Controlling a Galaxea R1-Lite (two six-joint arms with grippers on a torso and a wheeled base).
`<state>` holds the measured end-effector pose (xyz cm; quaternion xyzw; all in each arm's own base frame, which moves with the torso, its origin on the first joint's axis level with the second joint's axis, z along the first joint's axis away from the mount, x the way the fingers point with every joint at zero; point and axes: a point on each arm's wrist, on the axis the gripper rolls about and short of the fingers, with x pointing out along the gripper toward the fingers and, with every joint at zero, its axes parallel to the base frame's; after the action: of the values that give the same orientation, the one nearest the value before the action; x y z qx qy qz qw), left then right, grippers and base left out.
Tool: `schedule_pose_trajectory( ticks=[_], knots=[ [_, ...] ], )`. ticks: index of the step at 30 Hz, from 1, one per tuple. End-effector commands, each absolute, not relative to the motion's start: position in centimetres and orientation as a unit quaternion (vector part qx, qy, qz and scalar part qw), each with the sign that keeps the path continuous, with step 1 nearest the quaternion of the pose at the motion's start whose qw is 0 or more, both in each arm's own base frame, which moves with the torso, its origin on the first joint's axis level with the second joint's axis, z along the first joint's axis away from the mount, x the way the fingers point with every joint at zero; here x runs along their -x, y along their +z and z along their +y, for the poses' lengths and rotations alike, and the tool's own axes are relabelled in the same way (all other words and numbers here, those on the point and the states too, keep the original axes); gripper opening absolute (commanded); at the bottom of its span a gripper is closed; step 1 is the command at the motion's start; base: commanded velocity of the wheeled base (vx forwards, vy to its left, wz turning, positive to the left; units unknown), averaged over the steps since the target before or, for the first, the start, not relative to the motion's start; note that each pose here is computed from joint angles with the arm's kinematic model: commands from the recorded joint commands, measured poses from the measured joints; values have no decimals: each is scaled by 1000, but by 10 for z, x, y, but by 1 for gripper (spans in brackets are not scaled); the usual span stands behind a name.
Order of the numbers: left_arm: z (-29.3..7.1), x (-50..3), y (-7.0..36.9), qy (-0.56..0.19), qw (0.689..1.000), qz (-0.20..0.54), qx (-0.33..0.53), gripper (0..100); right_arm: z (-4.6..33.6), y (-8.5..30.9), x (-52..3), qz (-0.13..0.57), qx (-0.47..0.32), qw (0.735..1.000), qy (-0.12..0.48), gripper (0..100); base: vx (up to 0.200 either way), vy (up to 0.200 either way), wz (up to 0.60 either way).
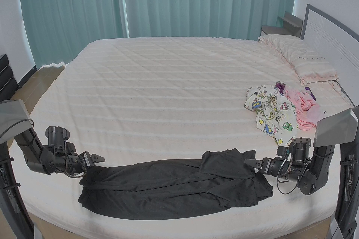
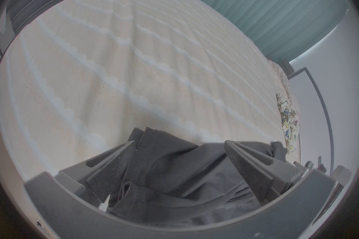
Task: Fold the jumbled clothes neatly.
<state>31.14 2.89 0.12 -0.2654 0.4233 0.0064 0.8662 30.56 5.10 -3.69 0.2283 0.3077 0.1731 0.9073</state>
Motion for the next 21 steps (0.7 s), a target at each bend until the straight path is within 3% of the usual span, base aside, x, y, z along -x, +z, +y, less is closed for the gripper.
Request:
schedule_pose_trajectory(
  ticks=[1,10,11,21],
  knots=[
    [30,-317,-21,9,856,447,262,100,51,-38,-306,310,-228,907,173,100,0,0,0],
    [37,-327,-23,13,859,436,268,100,51,-39,-306,311,-228,906,172,100,0,0,0],
    [38,-328,-23,15,860,434,269,0,51,-39,-306,311,-228,906,172,100,0,0,0],
    [47,-330,-26,31,859,431,276,0,43,-41,-314,302,-233,910,161,100,0,0,0]
  ],
)
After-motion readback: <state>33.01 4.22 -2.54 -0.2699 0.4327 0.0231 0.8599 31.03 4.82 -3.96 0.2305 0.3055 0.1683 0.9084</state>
